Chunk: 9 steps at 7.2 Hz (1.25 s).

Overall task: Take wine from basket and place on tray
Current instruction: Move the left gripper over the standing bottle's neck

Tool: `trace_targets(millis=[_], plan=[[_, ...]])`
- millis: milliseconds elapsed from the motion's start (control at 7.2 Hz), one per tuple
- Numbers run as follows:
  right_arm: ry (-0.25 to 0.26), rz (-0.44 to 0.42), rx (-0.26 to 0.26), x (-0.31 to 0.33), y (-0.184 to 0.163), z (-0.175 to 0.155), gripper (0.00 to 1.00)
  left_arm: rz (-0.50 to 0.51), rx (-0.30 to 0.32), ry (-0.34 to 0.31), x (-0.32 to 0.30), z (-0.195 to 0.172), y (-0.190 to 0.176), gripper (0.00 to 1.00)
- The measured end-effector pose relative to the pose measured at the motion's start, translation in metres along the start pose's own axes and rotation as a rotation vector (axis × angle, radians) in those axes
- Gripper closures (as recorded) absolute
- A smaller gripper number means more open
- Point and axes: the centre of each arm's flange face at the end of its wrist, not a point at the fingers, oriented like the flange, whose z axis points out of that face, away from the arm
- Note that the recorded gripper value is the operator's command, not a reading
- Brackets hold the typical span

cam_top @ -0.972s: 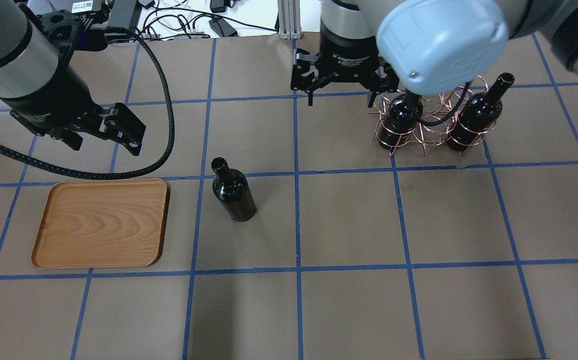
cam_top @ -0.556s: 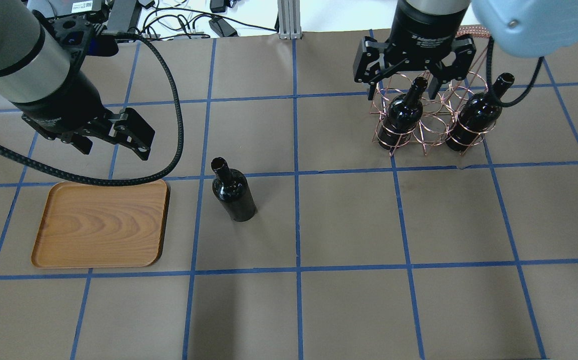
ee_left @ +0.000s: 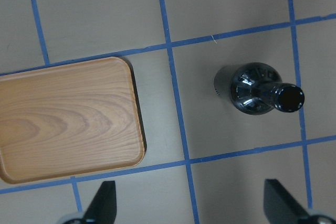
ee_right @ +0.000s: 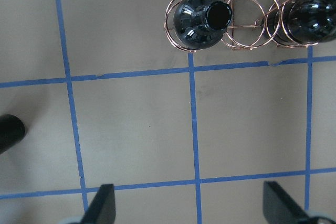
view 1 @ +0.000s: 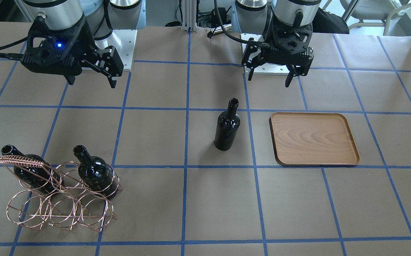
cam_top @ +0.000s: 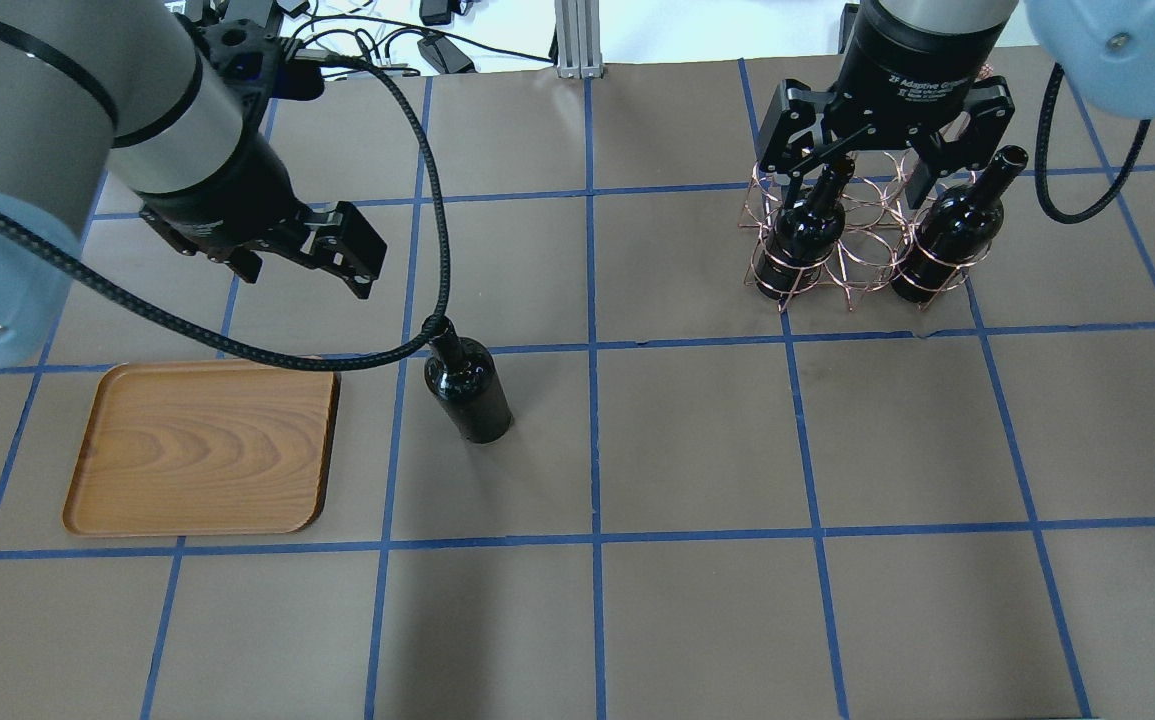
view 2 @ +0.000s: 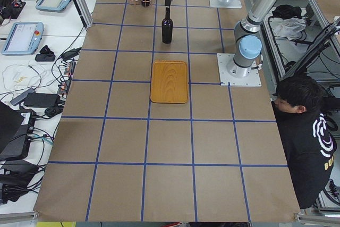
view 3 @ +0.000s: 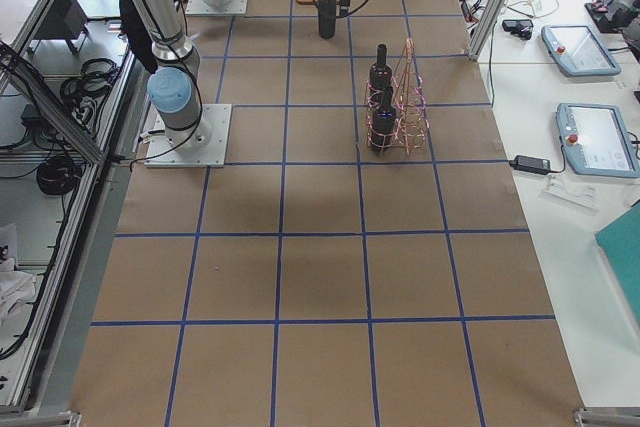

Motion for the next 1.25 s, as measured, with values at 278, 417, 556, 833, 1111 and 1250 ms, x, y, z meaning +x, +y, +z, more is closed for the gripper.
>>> trace_targets(millis=[278,417,556,833,1111,1250], plan=[[0.000,-0.001,0.018,0.000,-0.001,0.001,0.00,0.046,0.008,0.004,0.022,0.007,-0.019,0.00],[0.001,-0.002,0.020,0.000,-0.001,0.001,0.00,0.058,0.010,0.005,0.025,0.015,-0.029,0.00],[0.002,-0.003,0.021,0.000,-0.001,0.001,0.00,0.067,0.002,0.006,0.026,0.028,-0.039,0.00],[0.001,-0.002,0.022,0.000,-0.002,0.001,0.00,0.074,-0.045,0.044,0.029,0.062,-0.053,0.00],[0.000,-0.002,0.024,0.001,-0.002,0.001,0.00,0.076,-0.103,0.102,0.038,0.096,-0.061,0.01],[0.000,-0.001,0.024,0.001,-0.002,0.002,0.00,0.090,-0.129,0.107,0.045,0.108,-0.059,0.04]])
